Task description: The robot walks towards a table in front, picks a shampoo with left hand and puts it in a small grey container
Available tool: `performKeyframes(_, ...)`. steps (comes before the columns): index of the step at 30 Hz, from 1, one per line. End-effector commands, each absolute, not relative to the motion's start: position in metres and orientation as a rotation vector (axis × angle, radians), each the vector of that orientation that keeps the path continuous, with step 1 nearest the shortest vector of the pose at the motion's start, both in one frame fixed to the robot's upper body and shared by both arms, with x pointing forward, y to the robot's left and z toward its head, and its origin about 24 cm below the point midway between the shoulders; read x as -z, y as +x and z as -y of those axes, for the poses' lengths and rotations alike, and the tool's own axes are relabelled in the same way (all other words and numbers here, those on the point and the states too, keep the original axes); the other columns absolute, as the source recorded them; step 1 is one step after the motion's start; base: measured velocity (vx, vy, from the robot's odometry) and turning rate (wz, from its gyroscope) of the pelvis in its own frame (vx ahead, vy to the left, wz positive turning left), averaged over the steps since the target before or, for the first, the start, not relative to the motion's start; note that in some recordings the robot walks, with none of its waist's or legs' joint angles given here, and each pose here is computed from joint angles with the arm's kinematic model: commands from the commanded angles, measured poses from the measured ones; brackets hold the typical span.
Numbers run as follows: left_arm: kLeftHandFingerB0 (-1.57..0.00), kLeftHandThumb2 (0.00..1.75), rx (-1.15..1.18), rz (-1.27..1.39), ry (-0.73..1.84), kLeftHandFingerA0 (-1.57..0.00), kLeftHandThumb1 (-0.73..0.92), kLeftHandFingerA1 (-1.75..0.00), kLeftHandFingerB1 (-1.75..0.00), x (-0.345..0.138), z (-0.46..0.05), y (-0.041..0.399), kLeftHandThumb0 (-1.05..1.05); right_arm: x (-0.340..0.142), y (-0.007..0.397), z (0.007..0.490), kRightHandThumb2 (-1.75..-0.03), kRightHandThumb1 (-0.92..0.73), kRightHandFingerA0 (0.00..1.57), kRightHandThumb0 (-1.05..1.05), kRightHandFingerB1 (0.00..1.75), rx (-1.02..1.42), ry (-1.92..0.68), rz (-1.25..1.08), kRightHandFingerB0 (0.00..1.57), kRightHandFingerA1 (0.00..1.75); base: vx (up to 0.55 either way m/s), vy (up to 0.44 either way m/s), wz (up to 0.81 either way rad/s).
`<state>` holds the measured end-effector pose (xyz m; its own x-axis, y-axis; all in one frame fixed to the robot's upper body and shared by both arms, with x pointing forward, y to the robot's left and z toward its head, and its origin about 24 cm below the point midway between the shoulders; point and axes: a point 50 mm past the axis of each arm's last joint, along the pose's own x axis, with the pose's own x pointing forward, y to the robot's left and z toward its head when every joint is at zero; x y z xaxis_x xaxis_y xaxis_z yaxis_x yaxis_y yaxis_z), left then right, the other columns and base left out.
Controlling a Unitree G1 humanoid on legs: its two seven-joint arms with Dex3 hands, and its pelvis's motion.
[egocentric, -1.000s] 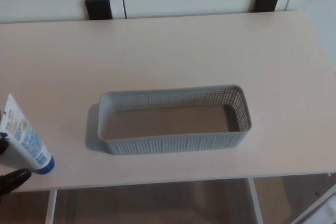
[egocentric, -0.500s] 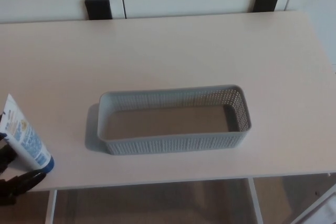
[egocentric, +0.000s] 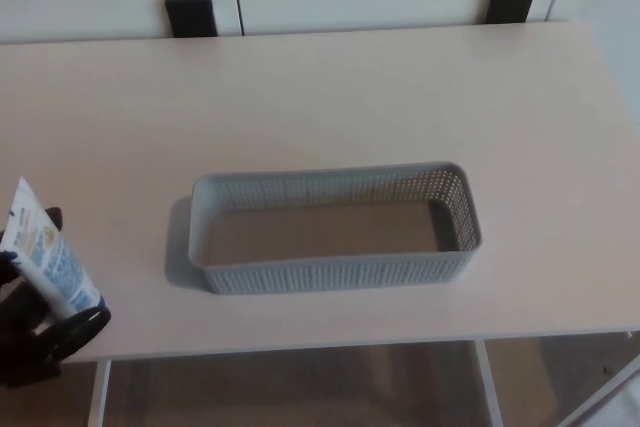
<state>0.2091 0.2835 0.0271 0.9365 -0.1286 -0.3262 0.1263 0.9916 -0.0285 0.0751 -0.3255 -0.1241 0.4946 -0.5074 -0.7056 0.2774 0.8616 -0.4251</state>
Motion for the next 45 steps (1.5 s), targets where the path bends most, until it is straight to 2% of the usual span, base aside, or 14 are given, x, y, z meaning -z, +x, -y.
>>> performKeyframes(1,-0.01,0.59,0.116,-0.392,-0.156,-0.51,0.65,-0.54,-0.24,-0.013,-0.281,0.211,-0.31,0.121,0.074,0.331,-0.57,-0.60,0.83,-0.33,0.43,0.492,-0.288,-0.937,0.65,0.49,0.00,0.000,0.00)
performKeyframes(2,-0.63,0.61,0.102,-0.375,-0.185,-0.87,0.80,-1.40,-0.55,-0.011,-0.279,0.213,-0.24,0.122,0.075,0.330,-0.58,-0.63,0.81,-0.32,0.43,0.492,-0.284,-0.938,0.64,0.48,0.00,0.000,0.00)
performKeyframes(3,-0.63,0.61,0.080,-0.351,-0.228,-0.87,0.80,-1.40,-0.55,-0.008,-0.275,0.216,-0.24,0.122,0.075,0.330,-0.58,-0.63,0.81,-0.32,0.43,0.491,-0.279,-0.940,0.64,0.48,0.00,0.000,0.00)
performKeyframes(4,-0.72,0.74,0.071,-0.338,-0.238,-0.85,0.72,-1.74,-0.77,-0.007,-0.275,0.218,-0.13,0.122,0.077,0.329,-0.59,-0.63,0.81,-0.32,0.44,0.493,-0.275,-0.932,0.64,0.49,0.00,0.000,0.00)
performKeyframes(5,-0.72,0.93,0.067,-0.328,-0.237,-0.86,0.63,-1.75,-0.93,-0.006,-0.274,0.218,-0.08,0.122,0.077,0.329,-0.59,-0.63,0.82,-0.32,0.44,0.493,-0.275,-0.930,0.64,0.49,0.00,0.000,0.00)
performKeyframes(8,-0.72,0.93,0.065,-0.323,-0.238,-0.86,0.63,-1.75,-0.93,-0.005,-0.274,0.219,-0.08,0.122,0.077,0.329,-0.59,-0.63,0.82,-0.32,0.44,0.494,-0.275,-0.929,0.64,0.49,0.00,0.000,0.00)
performKeyframes(9,-0.56,1.07,0.060,-0.330,-0.233,-0.85,0.58,-1.75,-1.38,-0.003,-0.272,0.220,-0.06,0.121,0.078,0.329,-0.57,-0.62,0.81,-0.32,0.44,0.500,-0.266,-0.916,0.64,0.49,0.00,0.000,0.00)
performKeyframes(25,-0.53,0.95,0.080,-0.321,-0.246,-0.84,0.63,-1.75,-1.36,-0.006,-0.267,0.222,-0.12,0.120,0.081,0.330,-0.58,-0.64,0.82,-0.32,0.43,0.506,-0.257,-0.906,0.64,0.49,0.00,0.000,0.00)
performKeyframes(36,-0.57,0.64,0.131,-0.197,-0.265,-0.85,0.82,-1.75,-1.28,-0.052,-0.250,0.235,-0.16,0.120,0.081,0.330,-0.59,-0.65,0.84,-0.32,0.45,0.511,-0.260,-0.912,0.66,0.50,0.00,0.000,0.00)
performKeyframes(41,-0.71,0.75,0.247,-0.009,-0.243,-0.95,0.80,-1.75,-1.28,-0.112,-0.223,0.255,0.02,0.119,0.084,0.331,-0.59,-0.64,0.83,-0.32,0.44,0.514,-0.250,-0.901,0.66,0.49,0.00,0.000,0.00)
performKeyframes(42,-0.77,0.74,0.288,0.035,-0.207,-1.02,0.81,-1.67,-1.25,-0.128,-0.210,0.263,0.00,0.119,0.084,0.331,-0.59,-0.64,0.84,-0.34,0.44,0.511,-0.262,-0.905,0.65,0.49,0.00,0.000,0.00)
performKeyframes(43,-0.88,1.00,0.311,0.060,-0.184,-1.33,0.66,-1.39,-1.08,-0.137,-0.203,0.266,-0.02,0.119,0.083,0.331,-0.59,-0.64,0.85,-0.34,0.44,0.510,-0.263,-0.908,0.65,0.50,0.00,0.000,0.00)
performKeyframes(44,-0.80,0.74,0.320,0.066,-0.164,-1.08,0.81,-1.53,-1.17,-0.139,-0.198,0.267,-0.01,0.120,0.082,0.331,-0.59,-0.64,0.85,-0.34,0.44,0.510,-0.257,-0.910,0.65,0.50,0.00,0.000,0.00)
performKeyframes(45,-0.80,0.74,0.321,0.066,-0.153,-1.08,0.81,-1.53,-1.17,-0.140,-0.197,0.267,-0.01,0.120,0.082,0.331,-0.59,-0.64,0.85,-0.34,0.44,0.508,-0.256,-0.912,0.65,0.50,0.00,0.000,0.00)
